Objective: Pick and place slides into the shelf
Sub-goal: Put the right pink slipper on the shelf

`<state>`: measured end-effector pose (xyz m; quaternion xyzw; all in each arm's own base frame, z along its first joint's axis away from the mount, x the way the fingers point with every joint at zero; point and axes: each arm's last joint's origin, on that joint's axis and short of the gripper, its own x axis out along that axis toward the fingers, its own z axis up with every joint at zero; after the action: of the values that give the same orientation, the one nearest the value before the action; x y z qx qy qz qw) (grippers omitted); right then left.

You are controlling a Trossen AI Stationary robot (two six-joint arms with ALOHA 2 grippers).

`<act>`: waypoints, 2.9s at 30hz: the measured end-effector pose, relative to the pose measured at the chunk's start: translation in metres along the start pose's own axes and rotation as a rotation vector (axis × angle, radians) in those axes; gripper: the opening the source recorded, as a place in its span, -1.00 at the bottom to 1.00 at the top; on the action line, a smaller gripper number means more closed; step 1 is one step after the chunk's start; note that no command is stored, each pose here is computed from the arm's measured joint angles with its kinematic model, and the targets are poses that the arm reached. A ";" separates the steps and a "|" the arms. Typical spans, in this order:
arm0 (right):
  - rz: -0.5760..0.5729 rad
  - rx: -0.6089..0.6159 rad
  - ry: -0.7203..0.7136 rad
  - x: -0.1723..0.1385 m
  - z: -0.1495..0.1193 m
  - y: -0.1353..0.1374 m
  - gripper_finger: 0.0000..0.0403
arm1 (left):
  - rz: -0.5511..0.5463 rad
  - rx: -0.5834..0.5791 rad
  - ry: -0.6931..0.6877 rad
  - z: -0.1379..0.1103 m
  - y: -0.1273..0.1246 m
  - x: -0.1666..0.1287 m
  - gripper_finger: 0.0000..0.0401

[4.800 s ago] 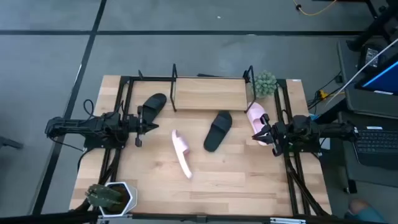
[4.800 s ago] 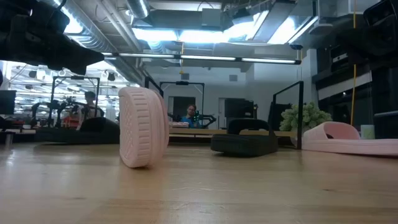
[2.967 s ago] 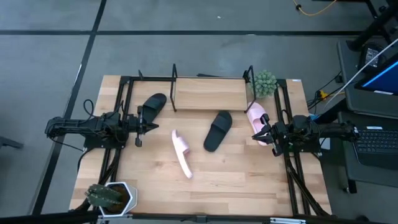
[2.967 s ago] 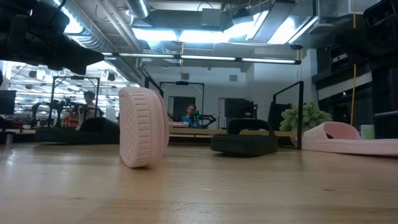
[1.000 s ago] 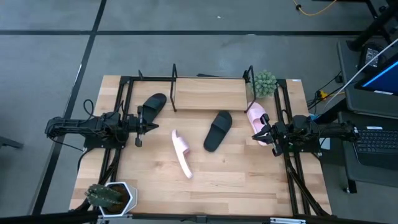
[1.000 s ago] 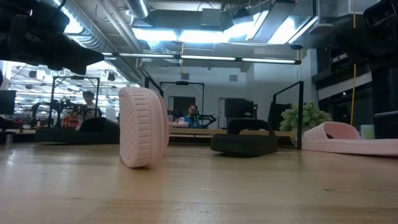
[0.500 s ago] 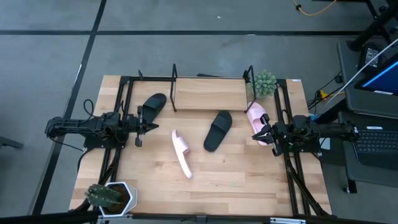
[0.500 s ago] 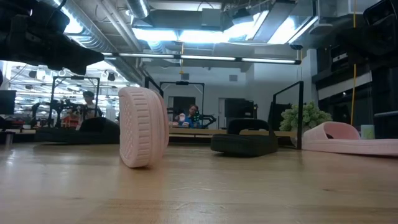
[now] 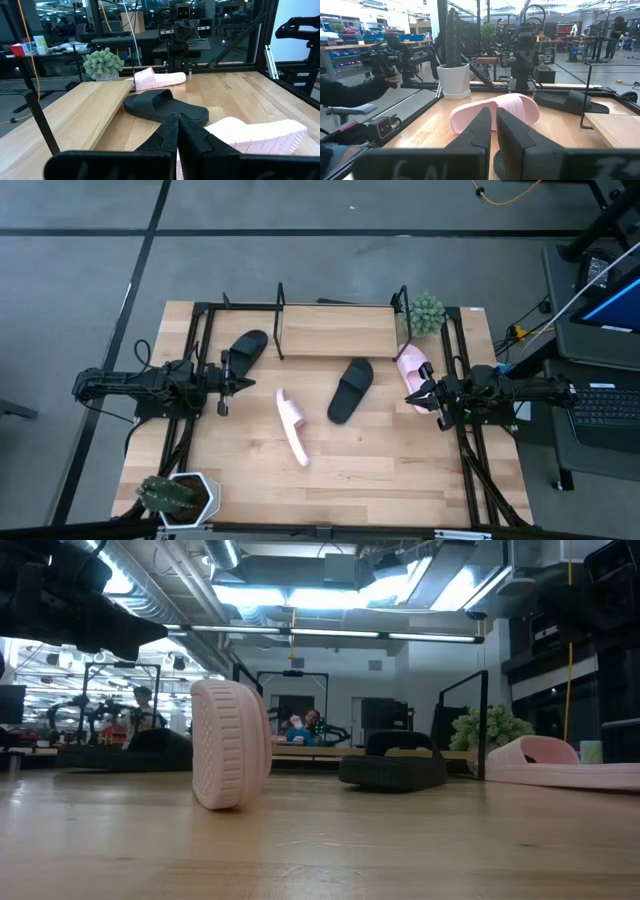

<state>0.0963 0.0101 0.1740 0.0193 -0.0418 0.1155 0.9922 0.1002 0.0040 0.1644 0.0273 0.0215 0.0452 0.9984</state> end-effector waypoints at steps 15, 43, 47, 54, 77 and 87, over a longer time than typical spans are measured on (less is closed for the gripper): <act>-0.004 -0.022 0.002 0.000 0.000 0.000 -0.84 | -0.160 -0.019 -0.014 0.001 -0.005 0.000 -1.00; -0.163 0.055 -0.065 -0.001 0.006 -0.005 -0.84 | -0.011 -0.106 -0.088 0.009 0.000 0.000 -1.00; -0.158 0.071 -0.121 -0.004 0.026 -0.003 -0.85 | -0.015 -0.155 -0.207 0.020 0.001 -0.002 -1.00; -0.169 0.026 -0.019 -0.003 0.053 -0.002 -0.97 | -0.025 -0.098 -0.241 0.024 0.001 -0.003 -1.00; -0.273 -0.090 0.222 0.024 0.057 -0.010 -0.98 | 0.062 -0.047 0.045 0.052 0.008 0.024 -1.00; -0.243 0.069 0.262 0.024 0.051 -0.009 -0.97 | -0.052 -0.048 0.076 0.047 0.006 0.043 -1.00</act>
<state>0.1180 0.0046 0.2267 0.0429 0.0942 -0.0023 0.9946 0.1450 0.0114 0.2098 0.0010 0.0593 0.0209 0.9980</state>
